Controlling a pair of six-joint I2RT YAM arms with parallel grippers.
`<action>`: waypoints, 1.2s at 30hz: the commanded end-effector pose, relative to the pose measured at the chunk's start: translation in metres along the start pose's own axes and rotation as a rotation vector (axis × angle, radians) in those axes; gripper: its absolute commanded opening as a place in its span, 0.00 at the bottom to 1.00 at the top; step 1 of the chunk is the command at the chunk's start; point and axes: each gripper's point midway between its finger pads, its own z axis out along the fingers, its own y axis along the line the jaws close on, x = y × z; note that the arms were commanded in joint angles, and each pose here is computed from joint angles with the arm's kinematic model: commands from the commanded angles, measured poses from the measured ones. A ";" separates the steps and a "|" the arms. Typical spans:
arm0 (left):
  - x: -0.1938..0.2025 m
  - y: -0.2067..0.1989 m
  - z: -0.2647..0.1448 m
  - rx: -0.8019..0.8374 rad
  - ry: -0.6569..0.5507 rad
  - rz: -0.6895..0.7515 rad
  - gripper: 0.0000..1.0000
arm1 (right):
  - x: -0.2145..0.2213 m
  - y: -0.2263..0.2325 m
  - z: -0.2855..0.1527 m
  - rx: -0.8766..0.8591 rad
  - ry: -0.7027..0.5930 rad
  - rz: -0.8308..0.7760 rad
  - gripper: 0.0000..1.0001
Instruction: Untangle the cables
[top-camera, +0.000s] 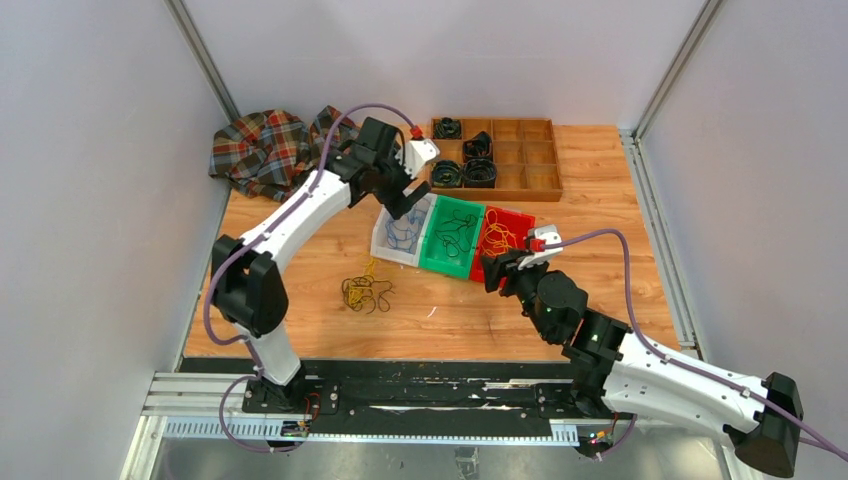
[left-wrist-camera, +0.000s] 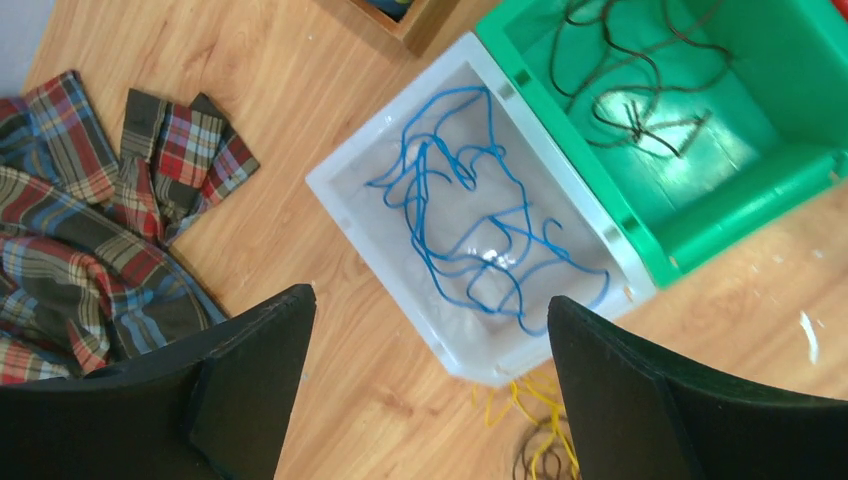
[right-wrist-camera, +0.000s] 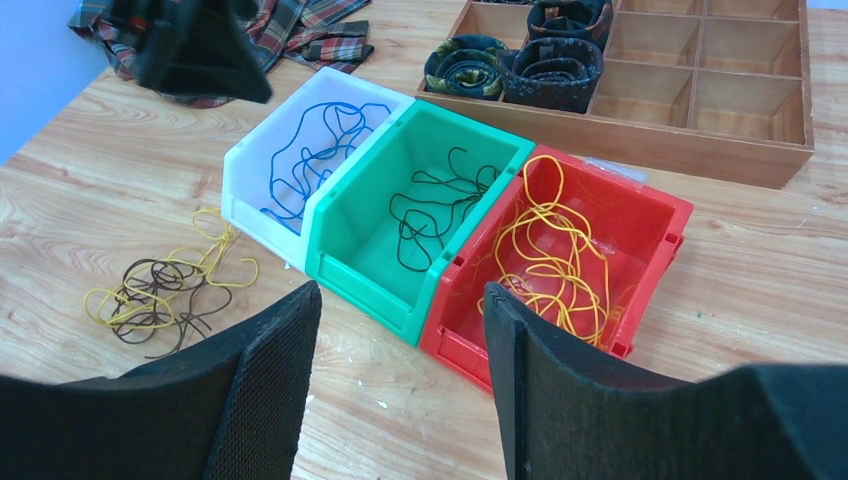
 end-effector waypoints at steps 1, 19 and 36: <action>0.016 -0.017 -0.048 0.115 0.028 0.017 0.92 | -0.017 -0.001 -0.001 0.005 -0.024 0.013 0.62; 0.183 -0.093 -0.061 0.307 0.229 0.066 0.84 | 0.002 0.018 -0.002 -0.114 0.054 -0.039 0.72; 0.179 -0.097 -0.048 0.356 0.205 0.041 0.04 | 0.011 0.025 -0.007 -0.165 0.087 -0.028 0.56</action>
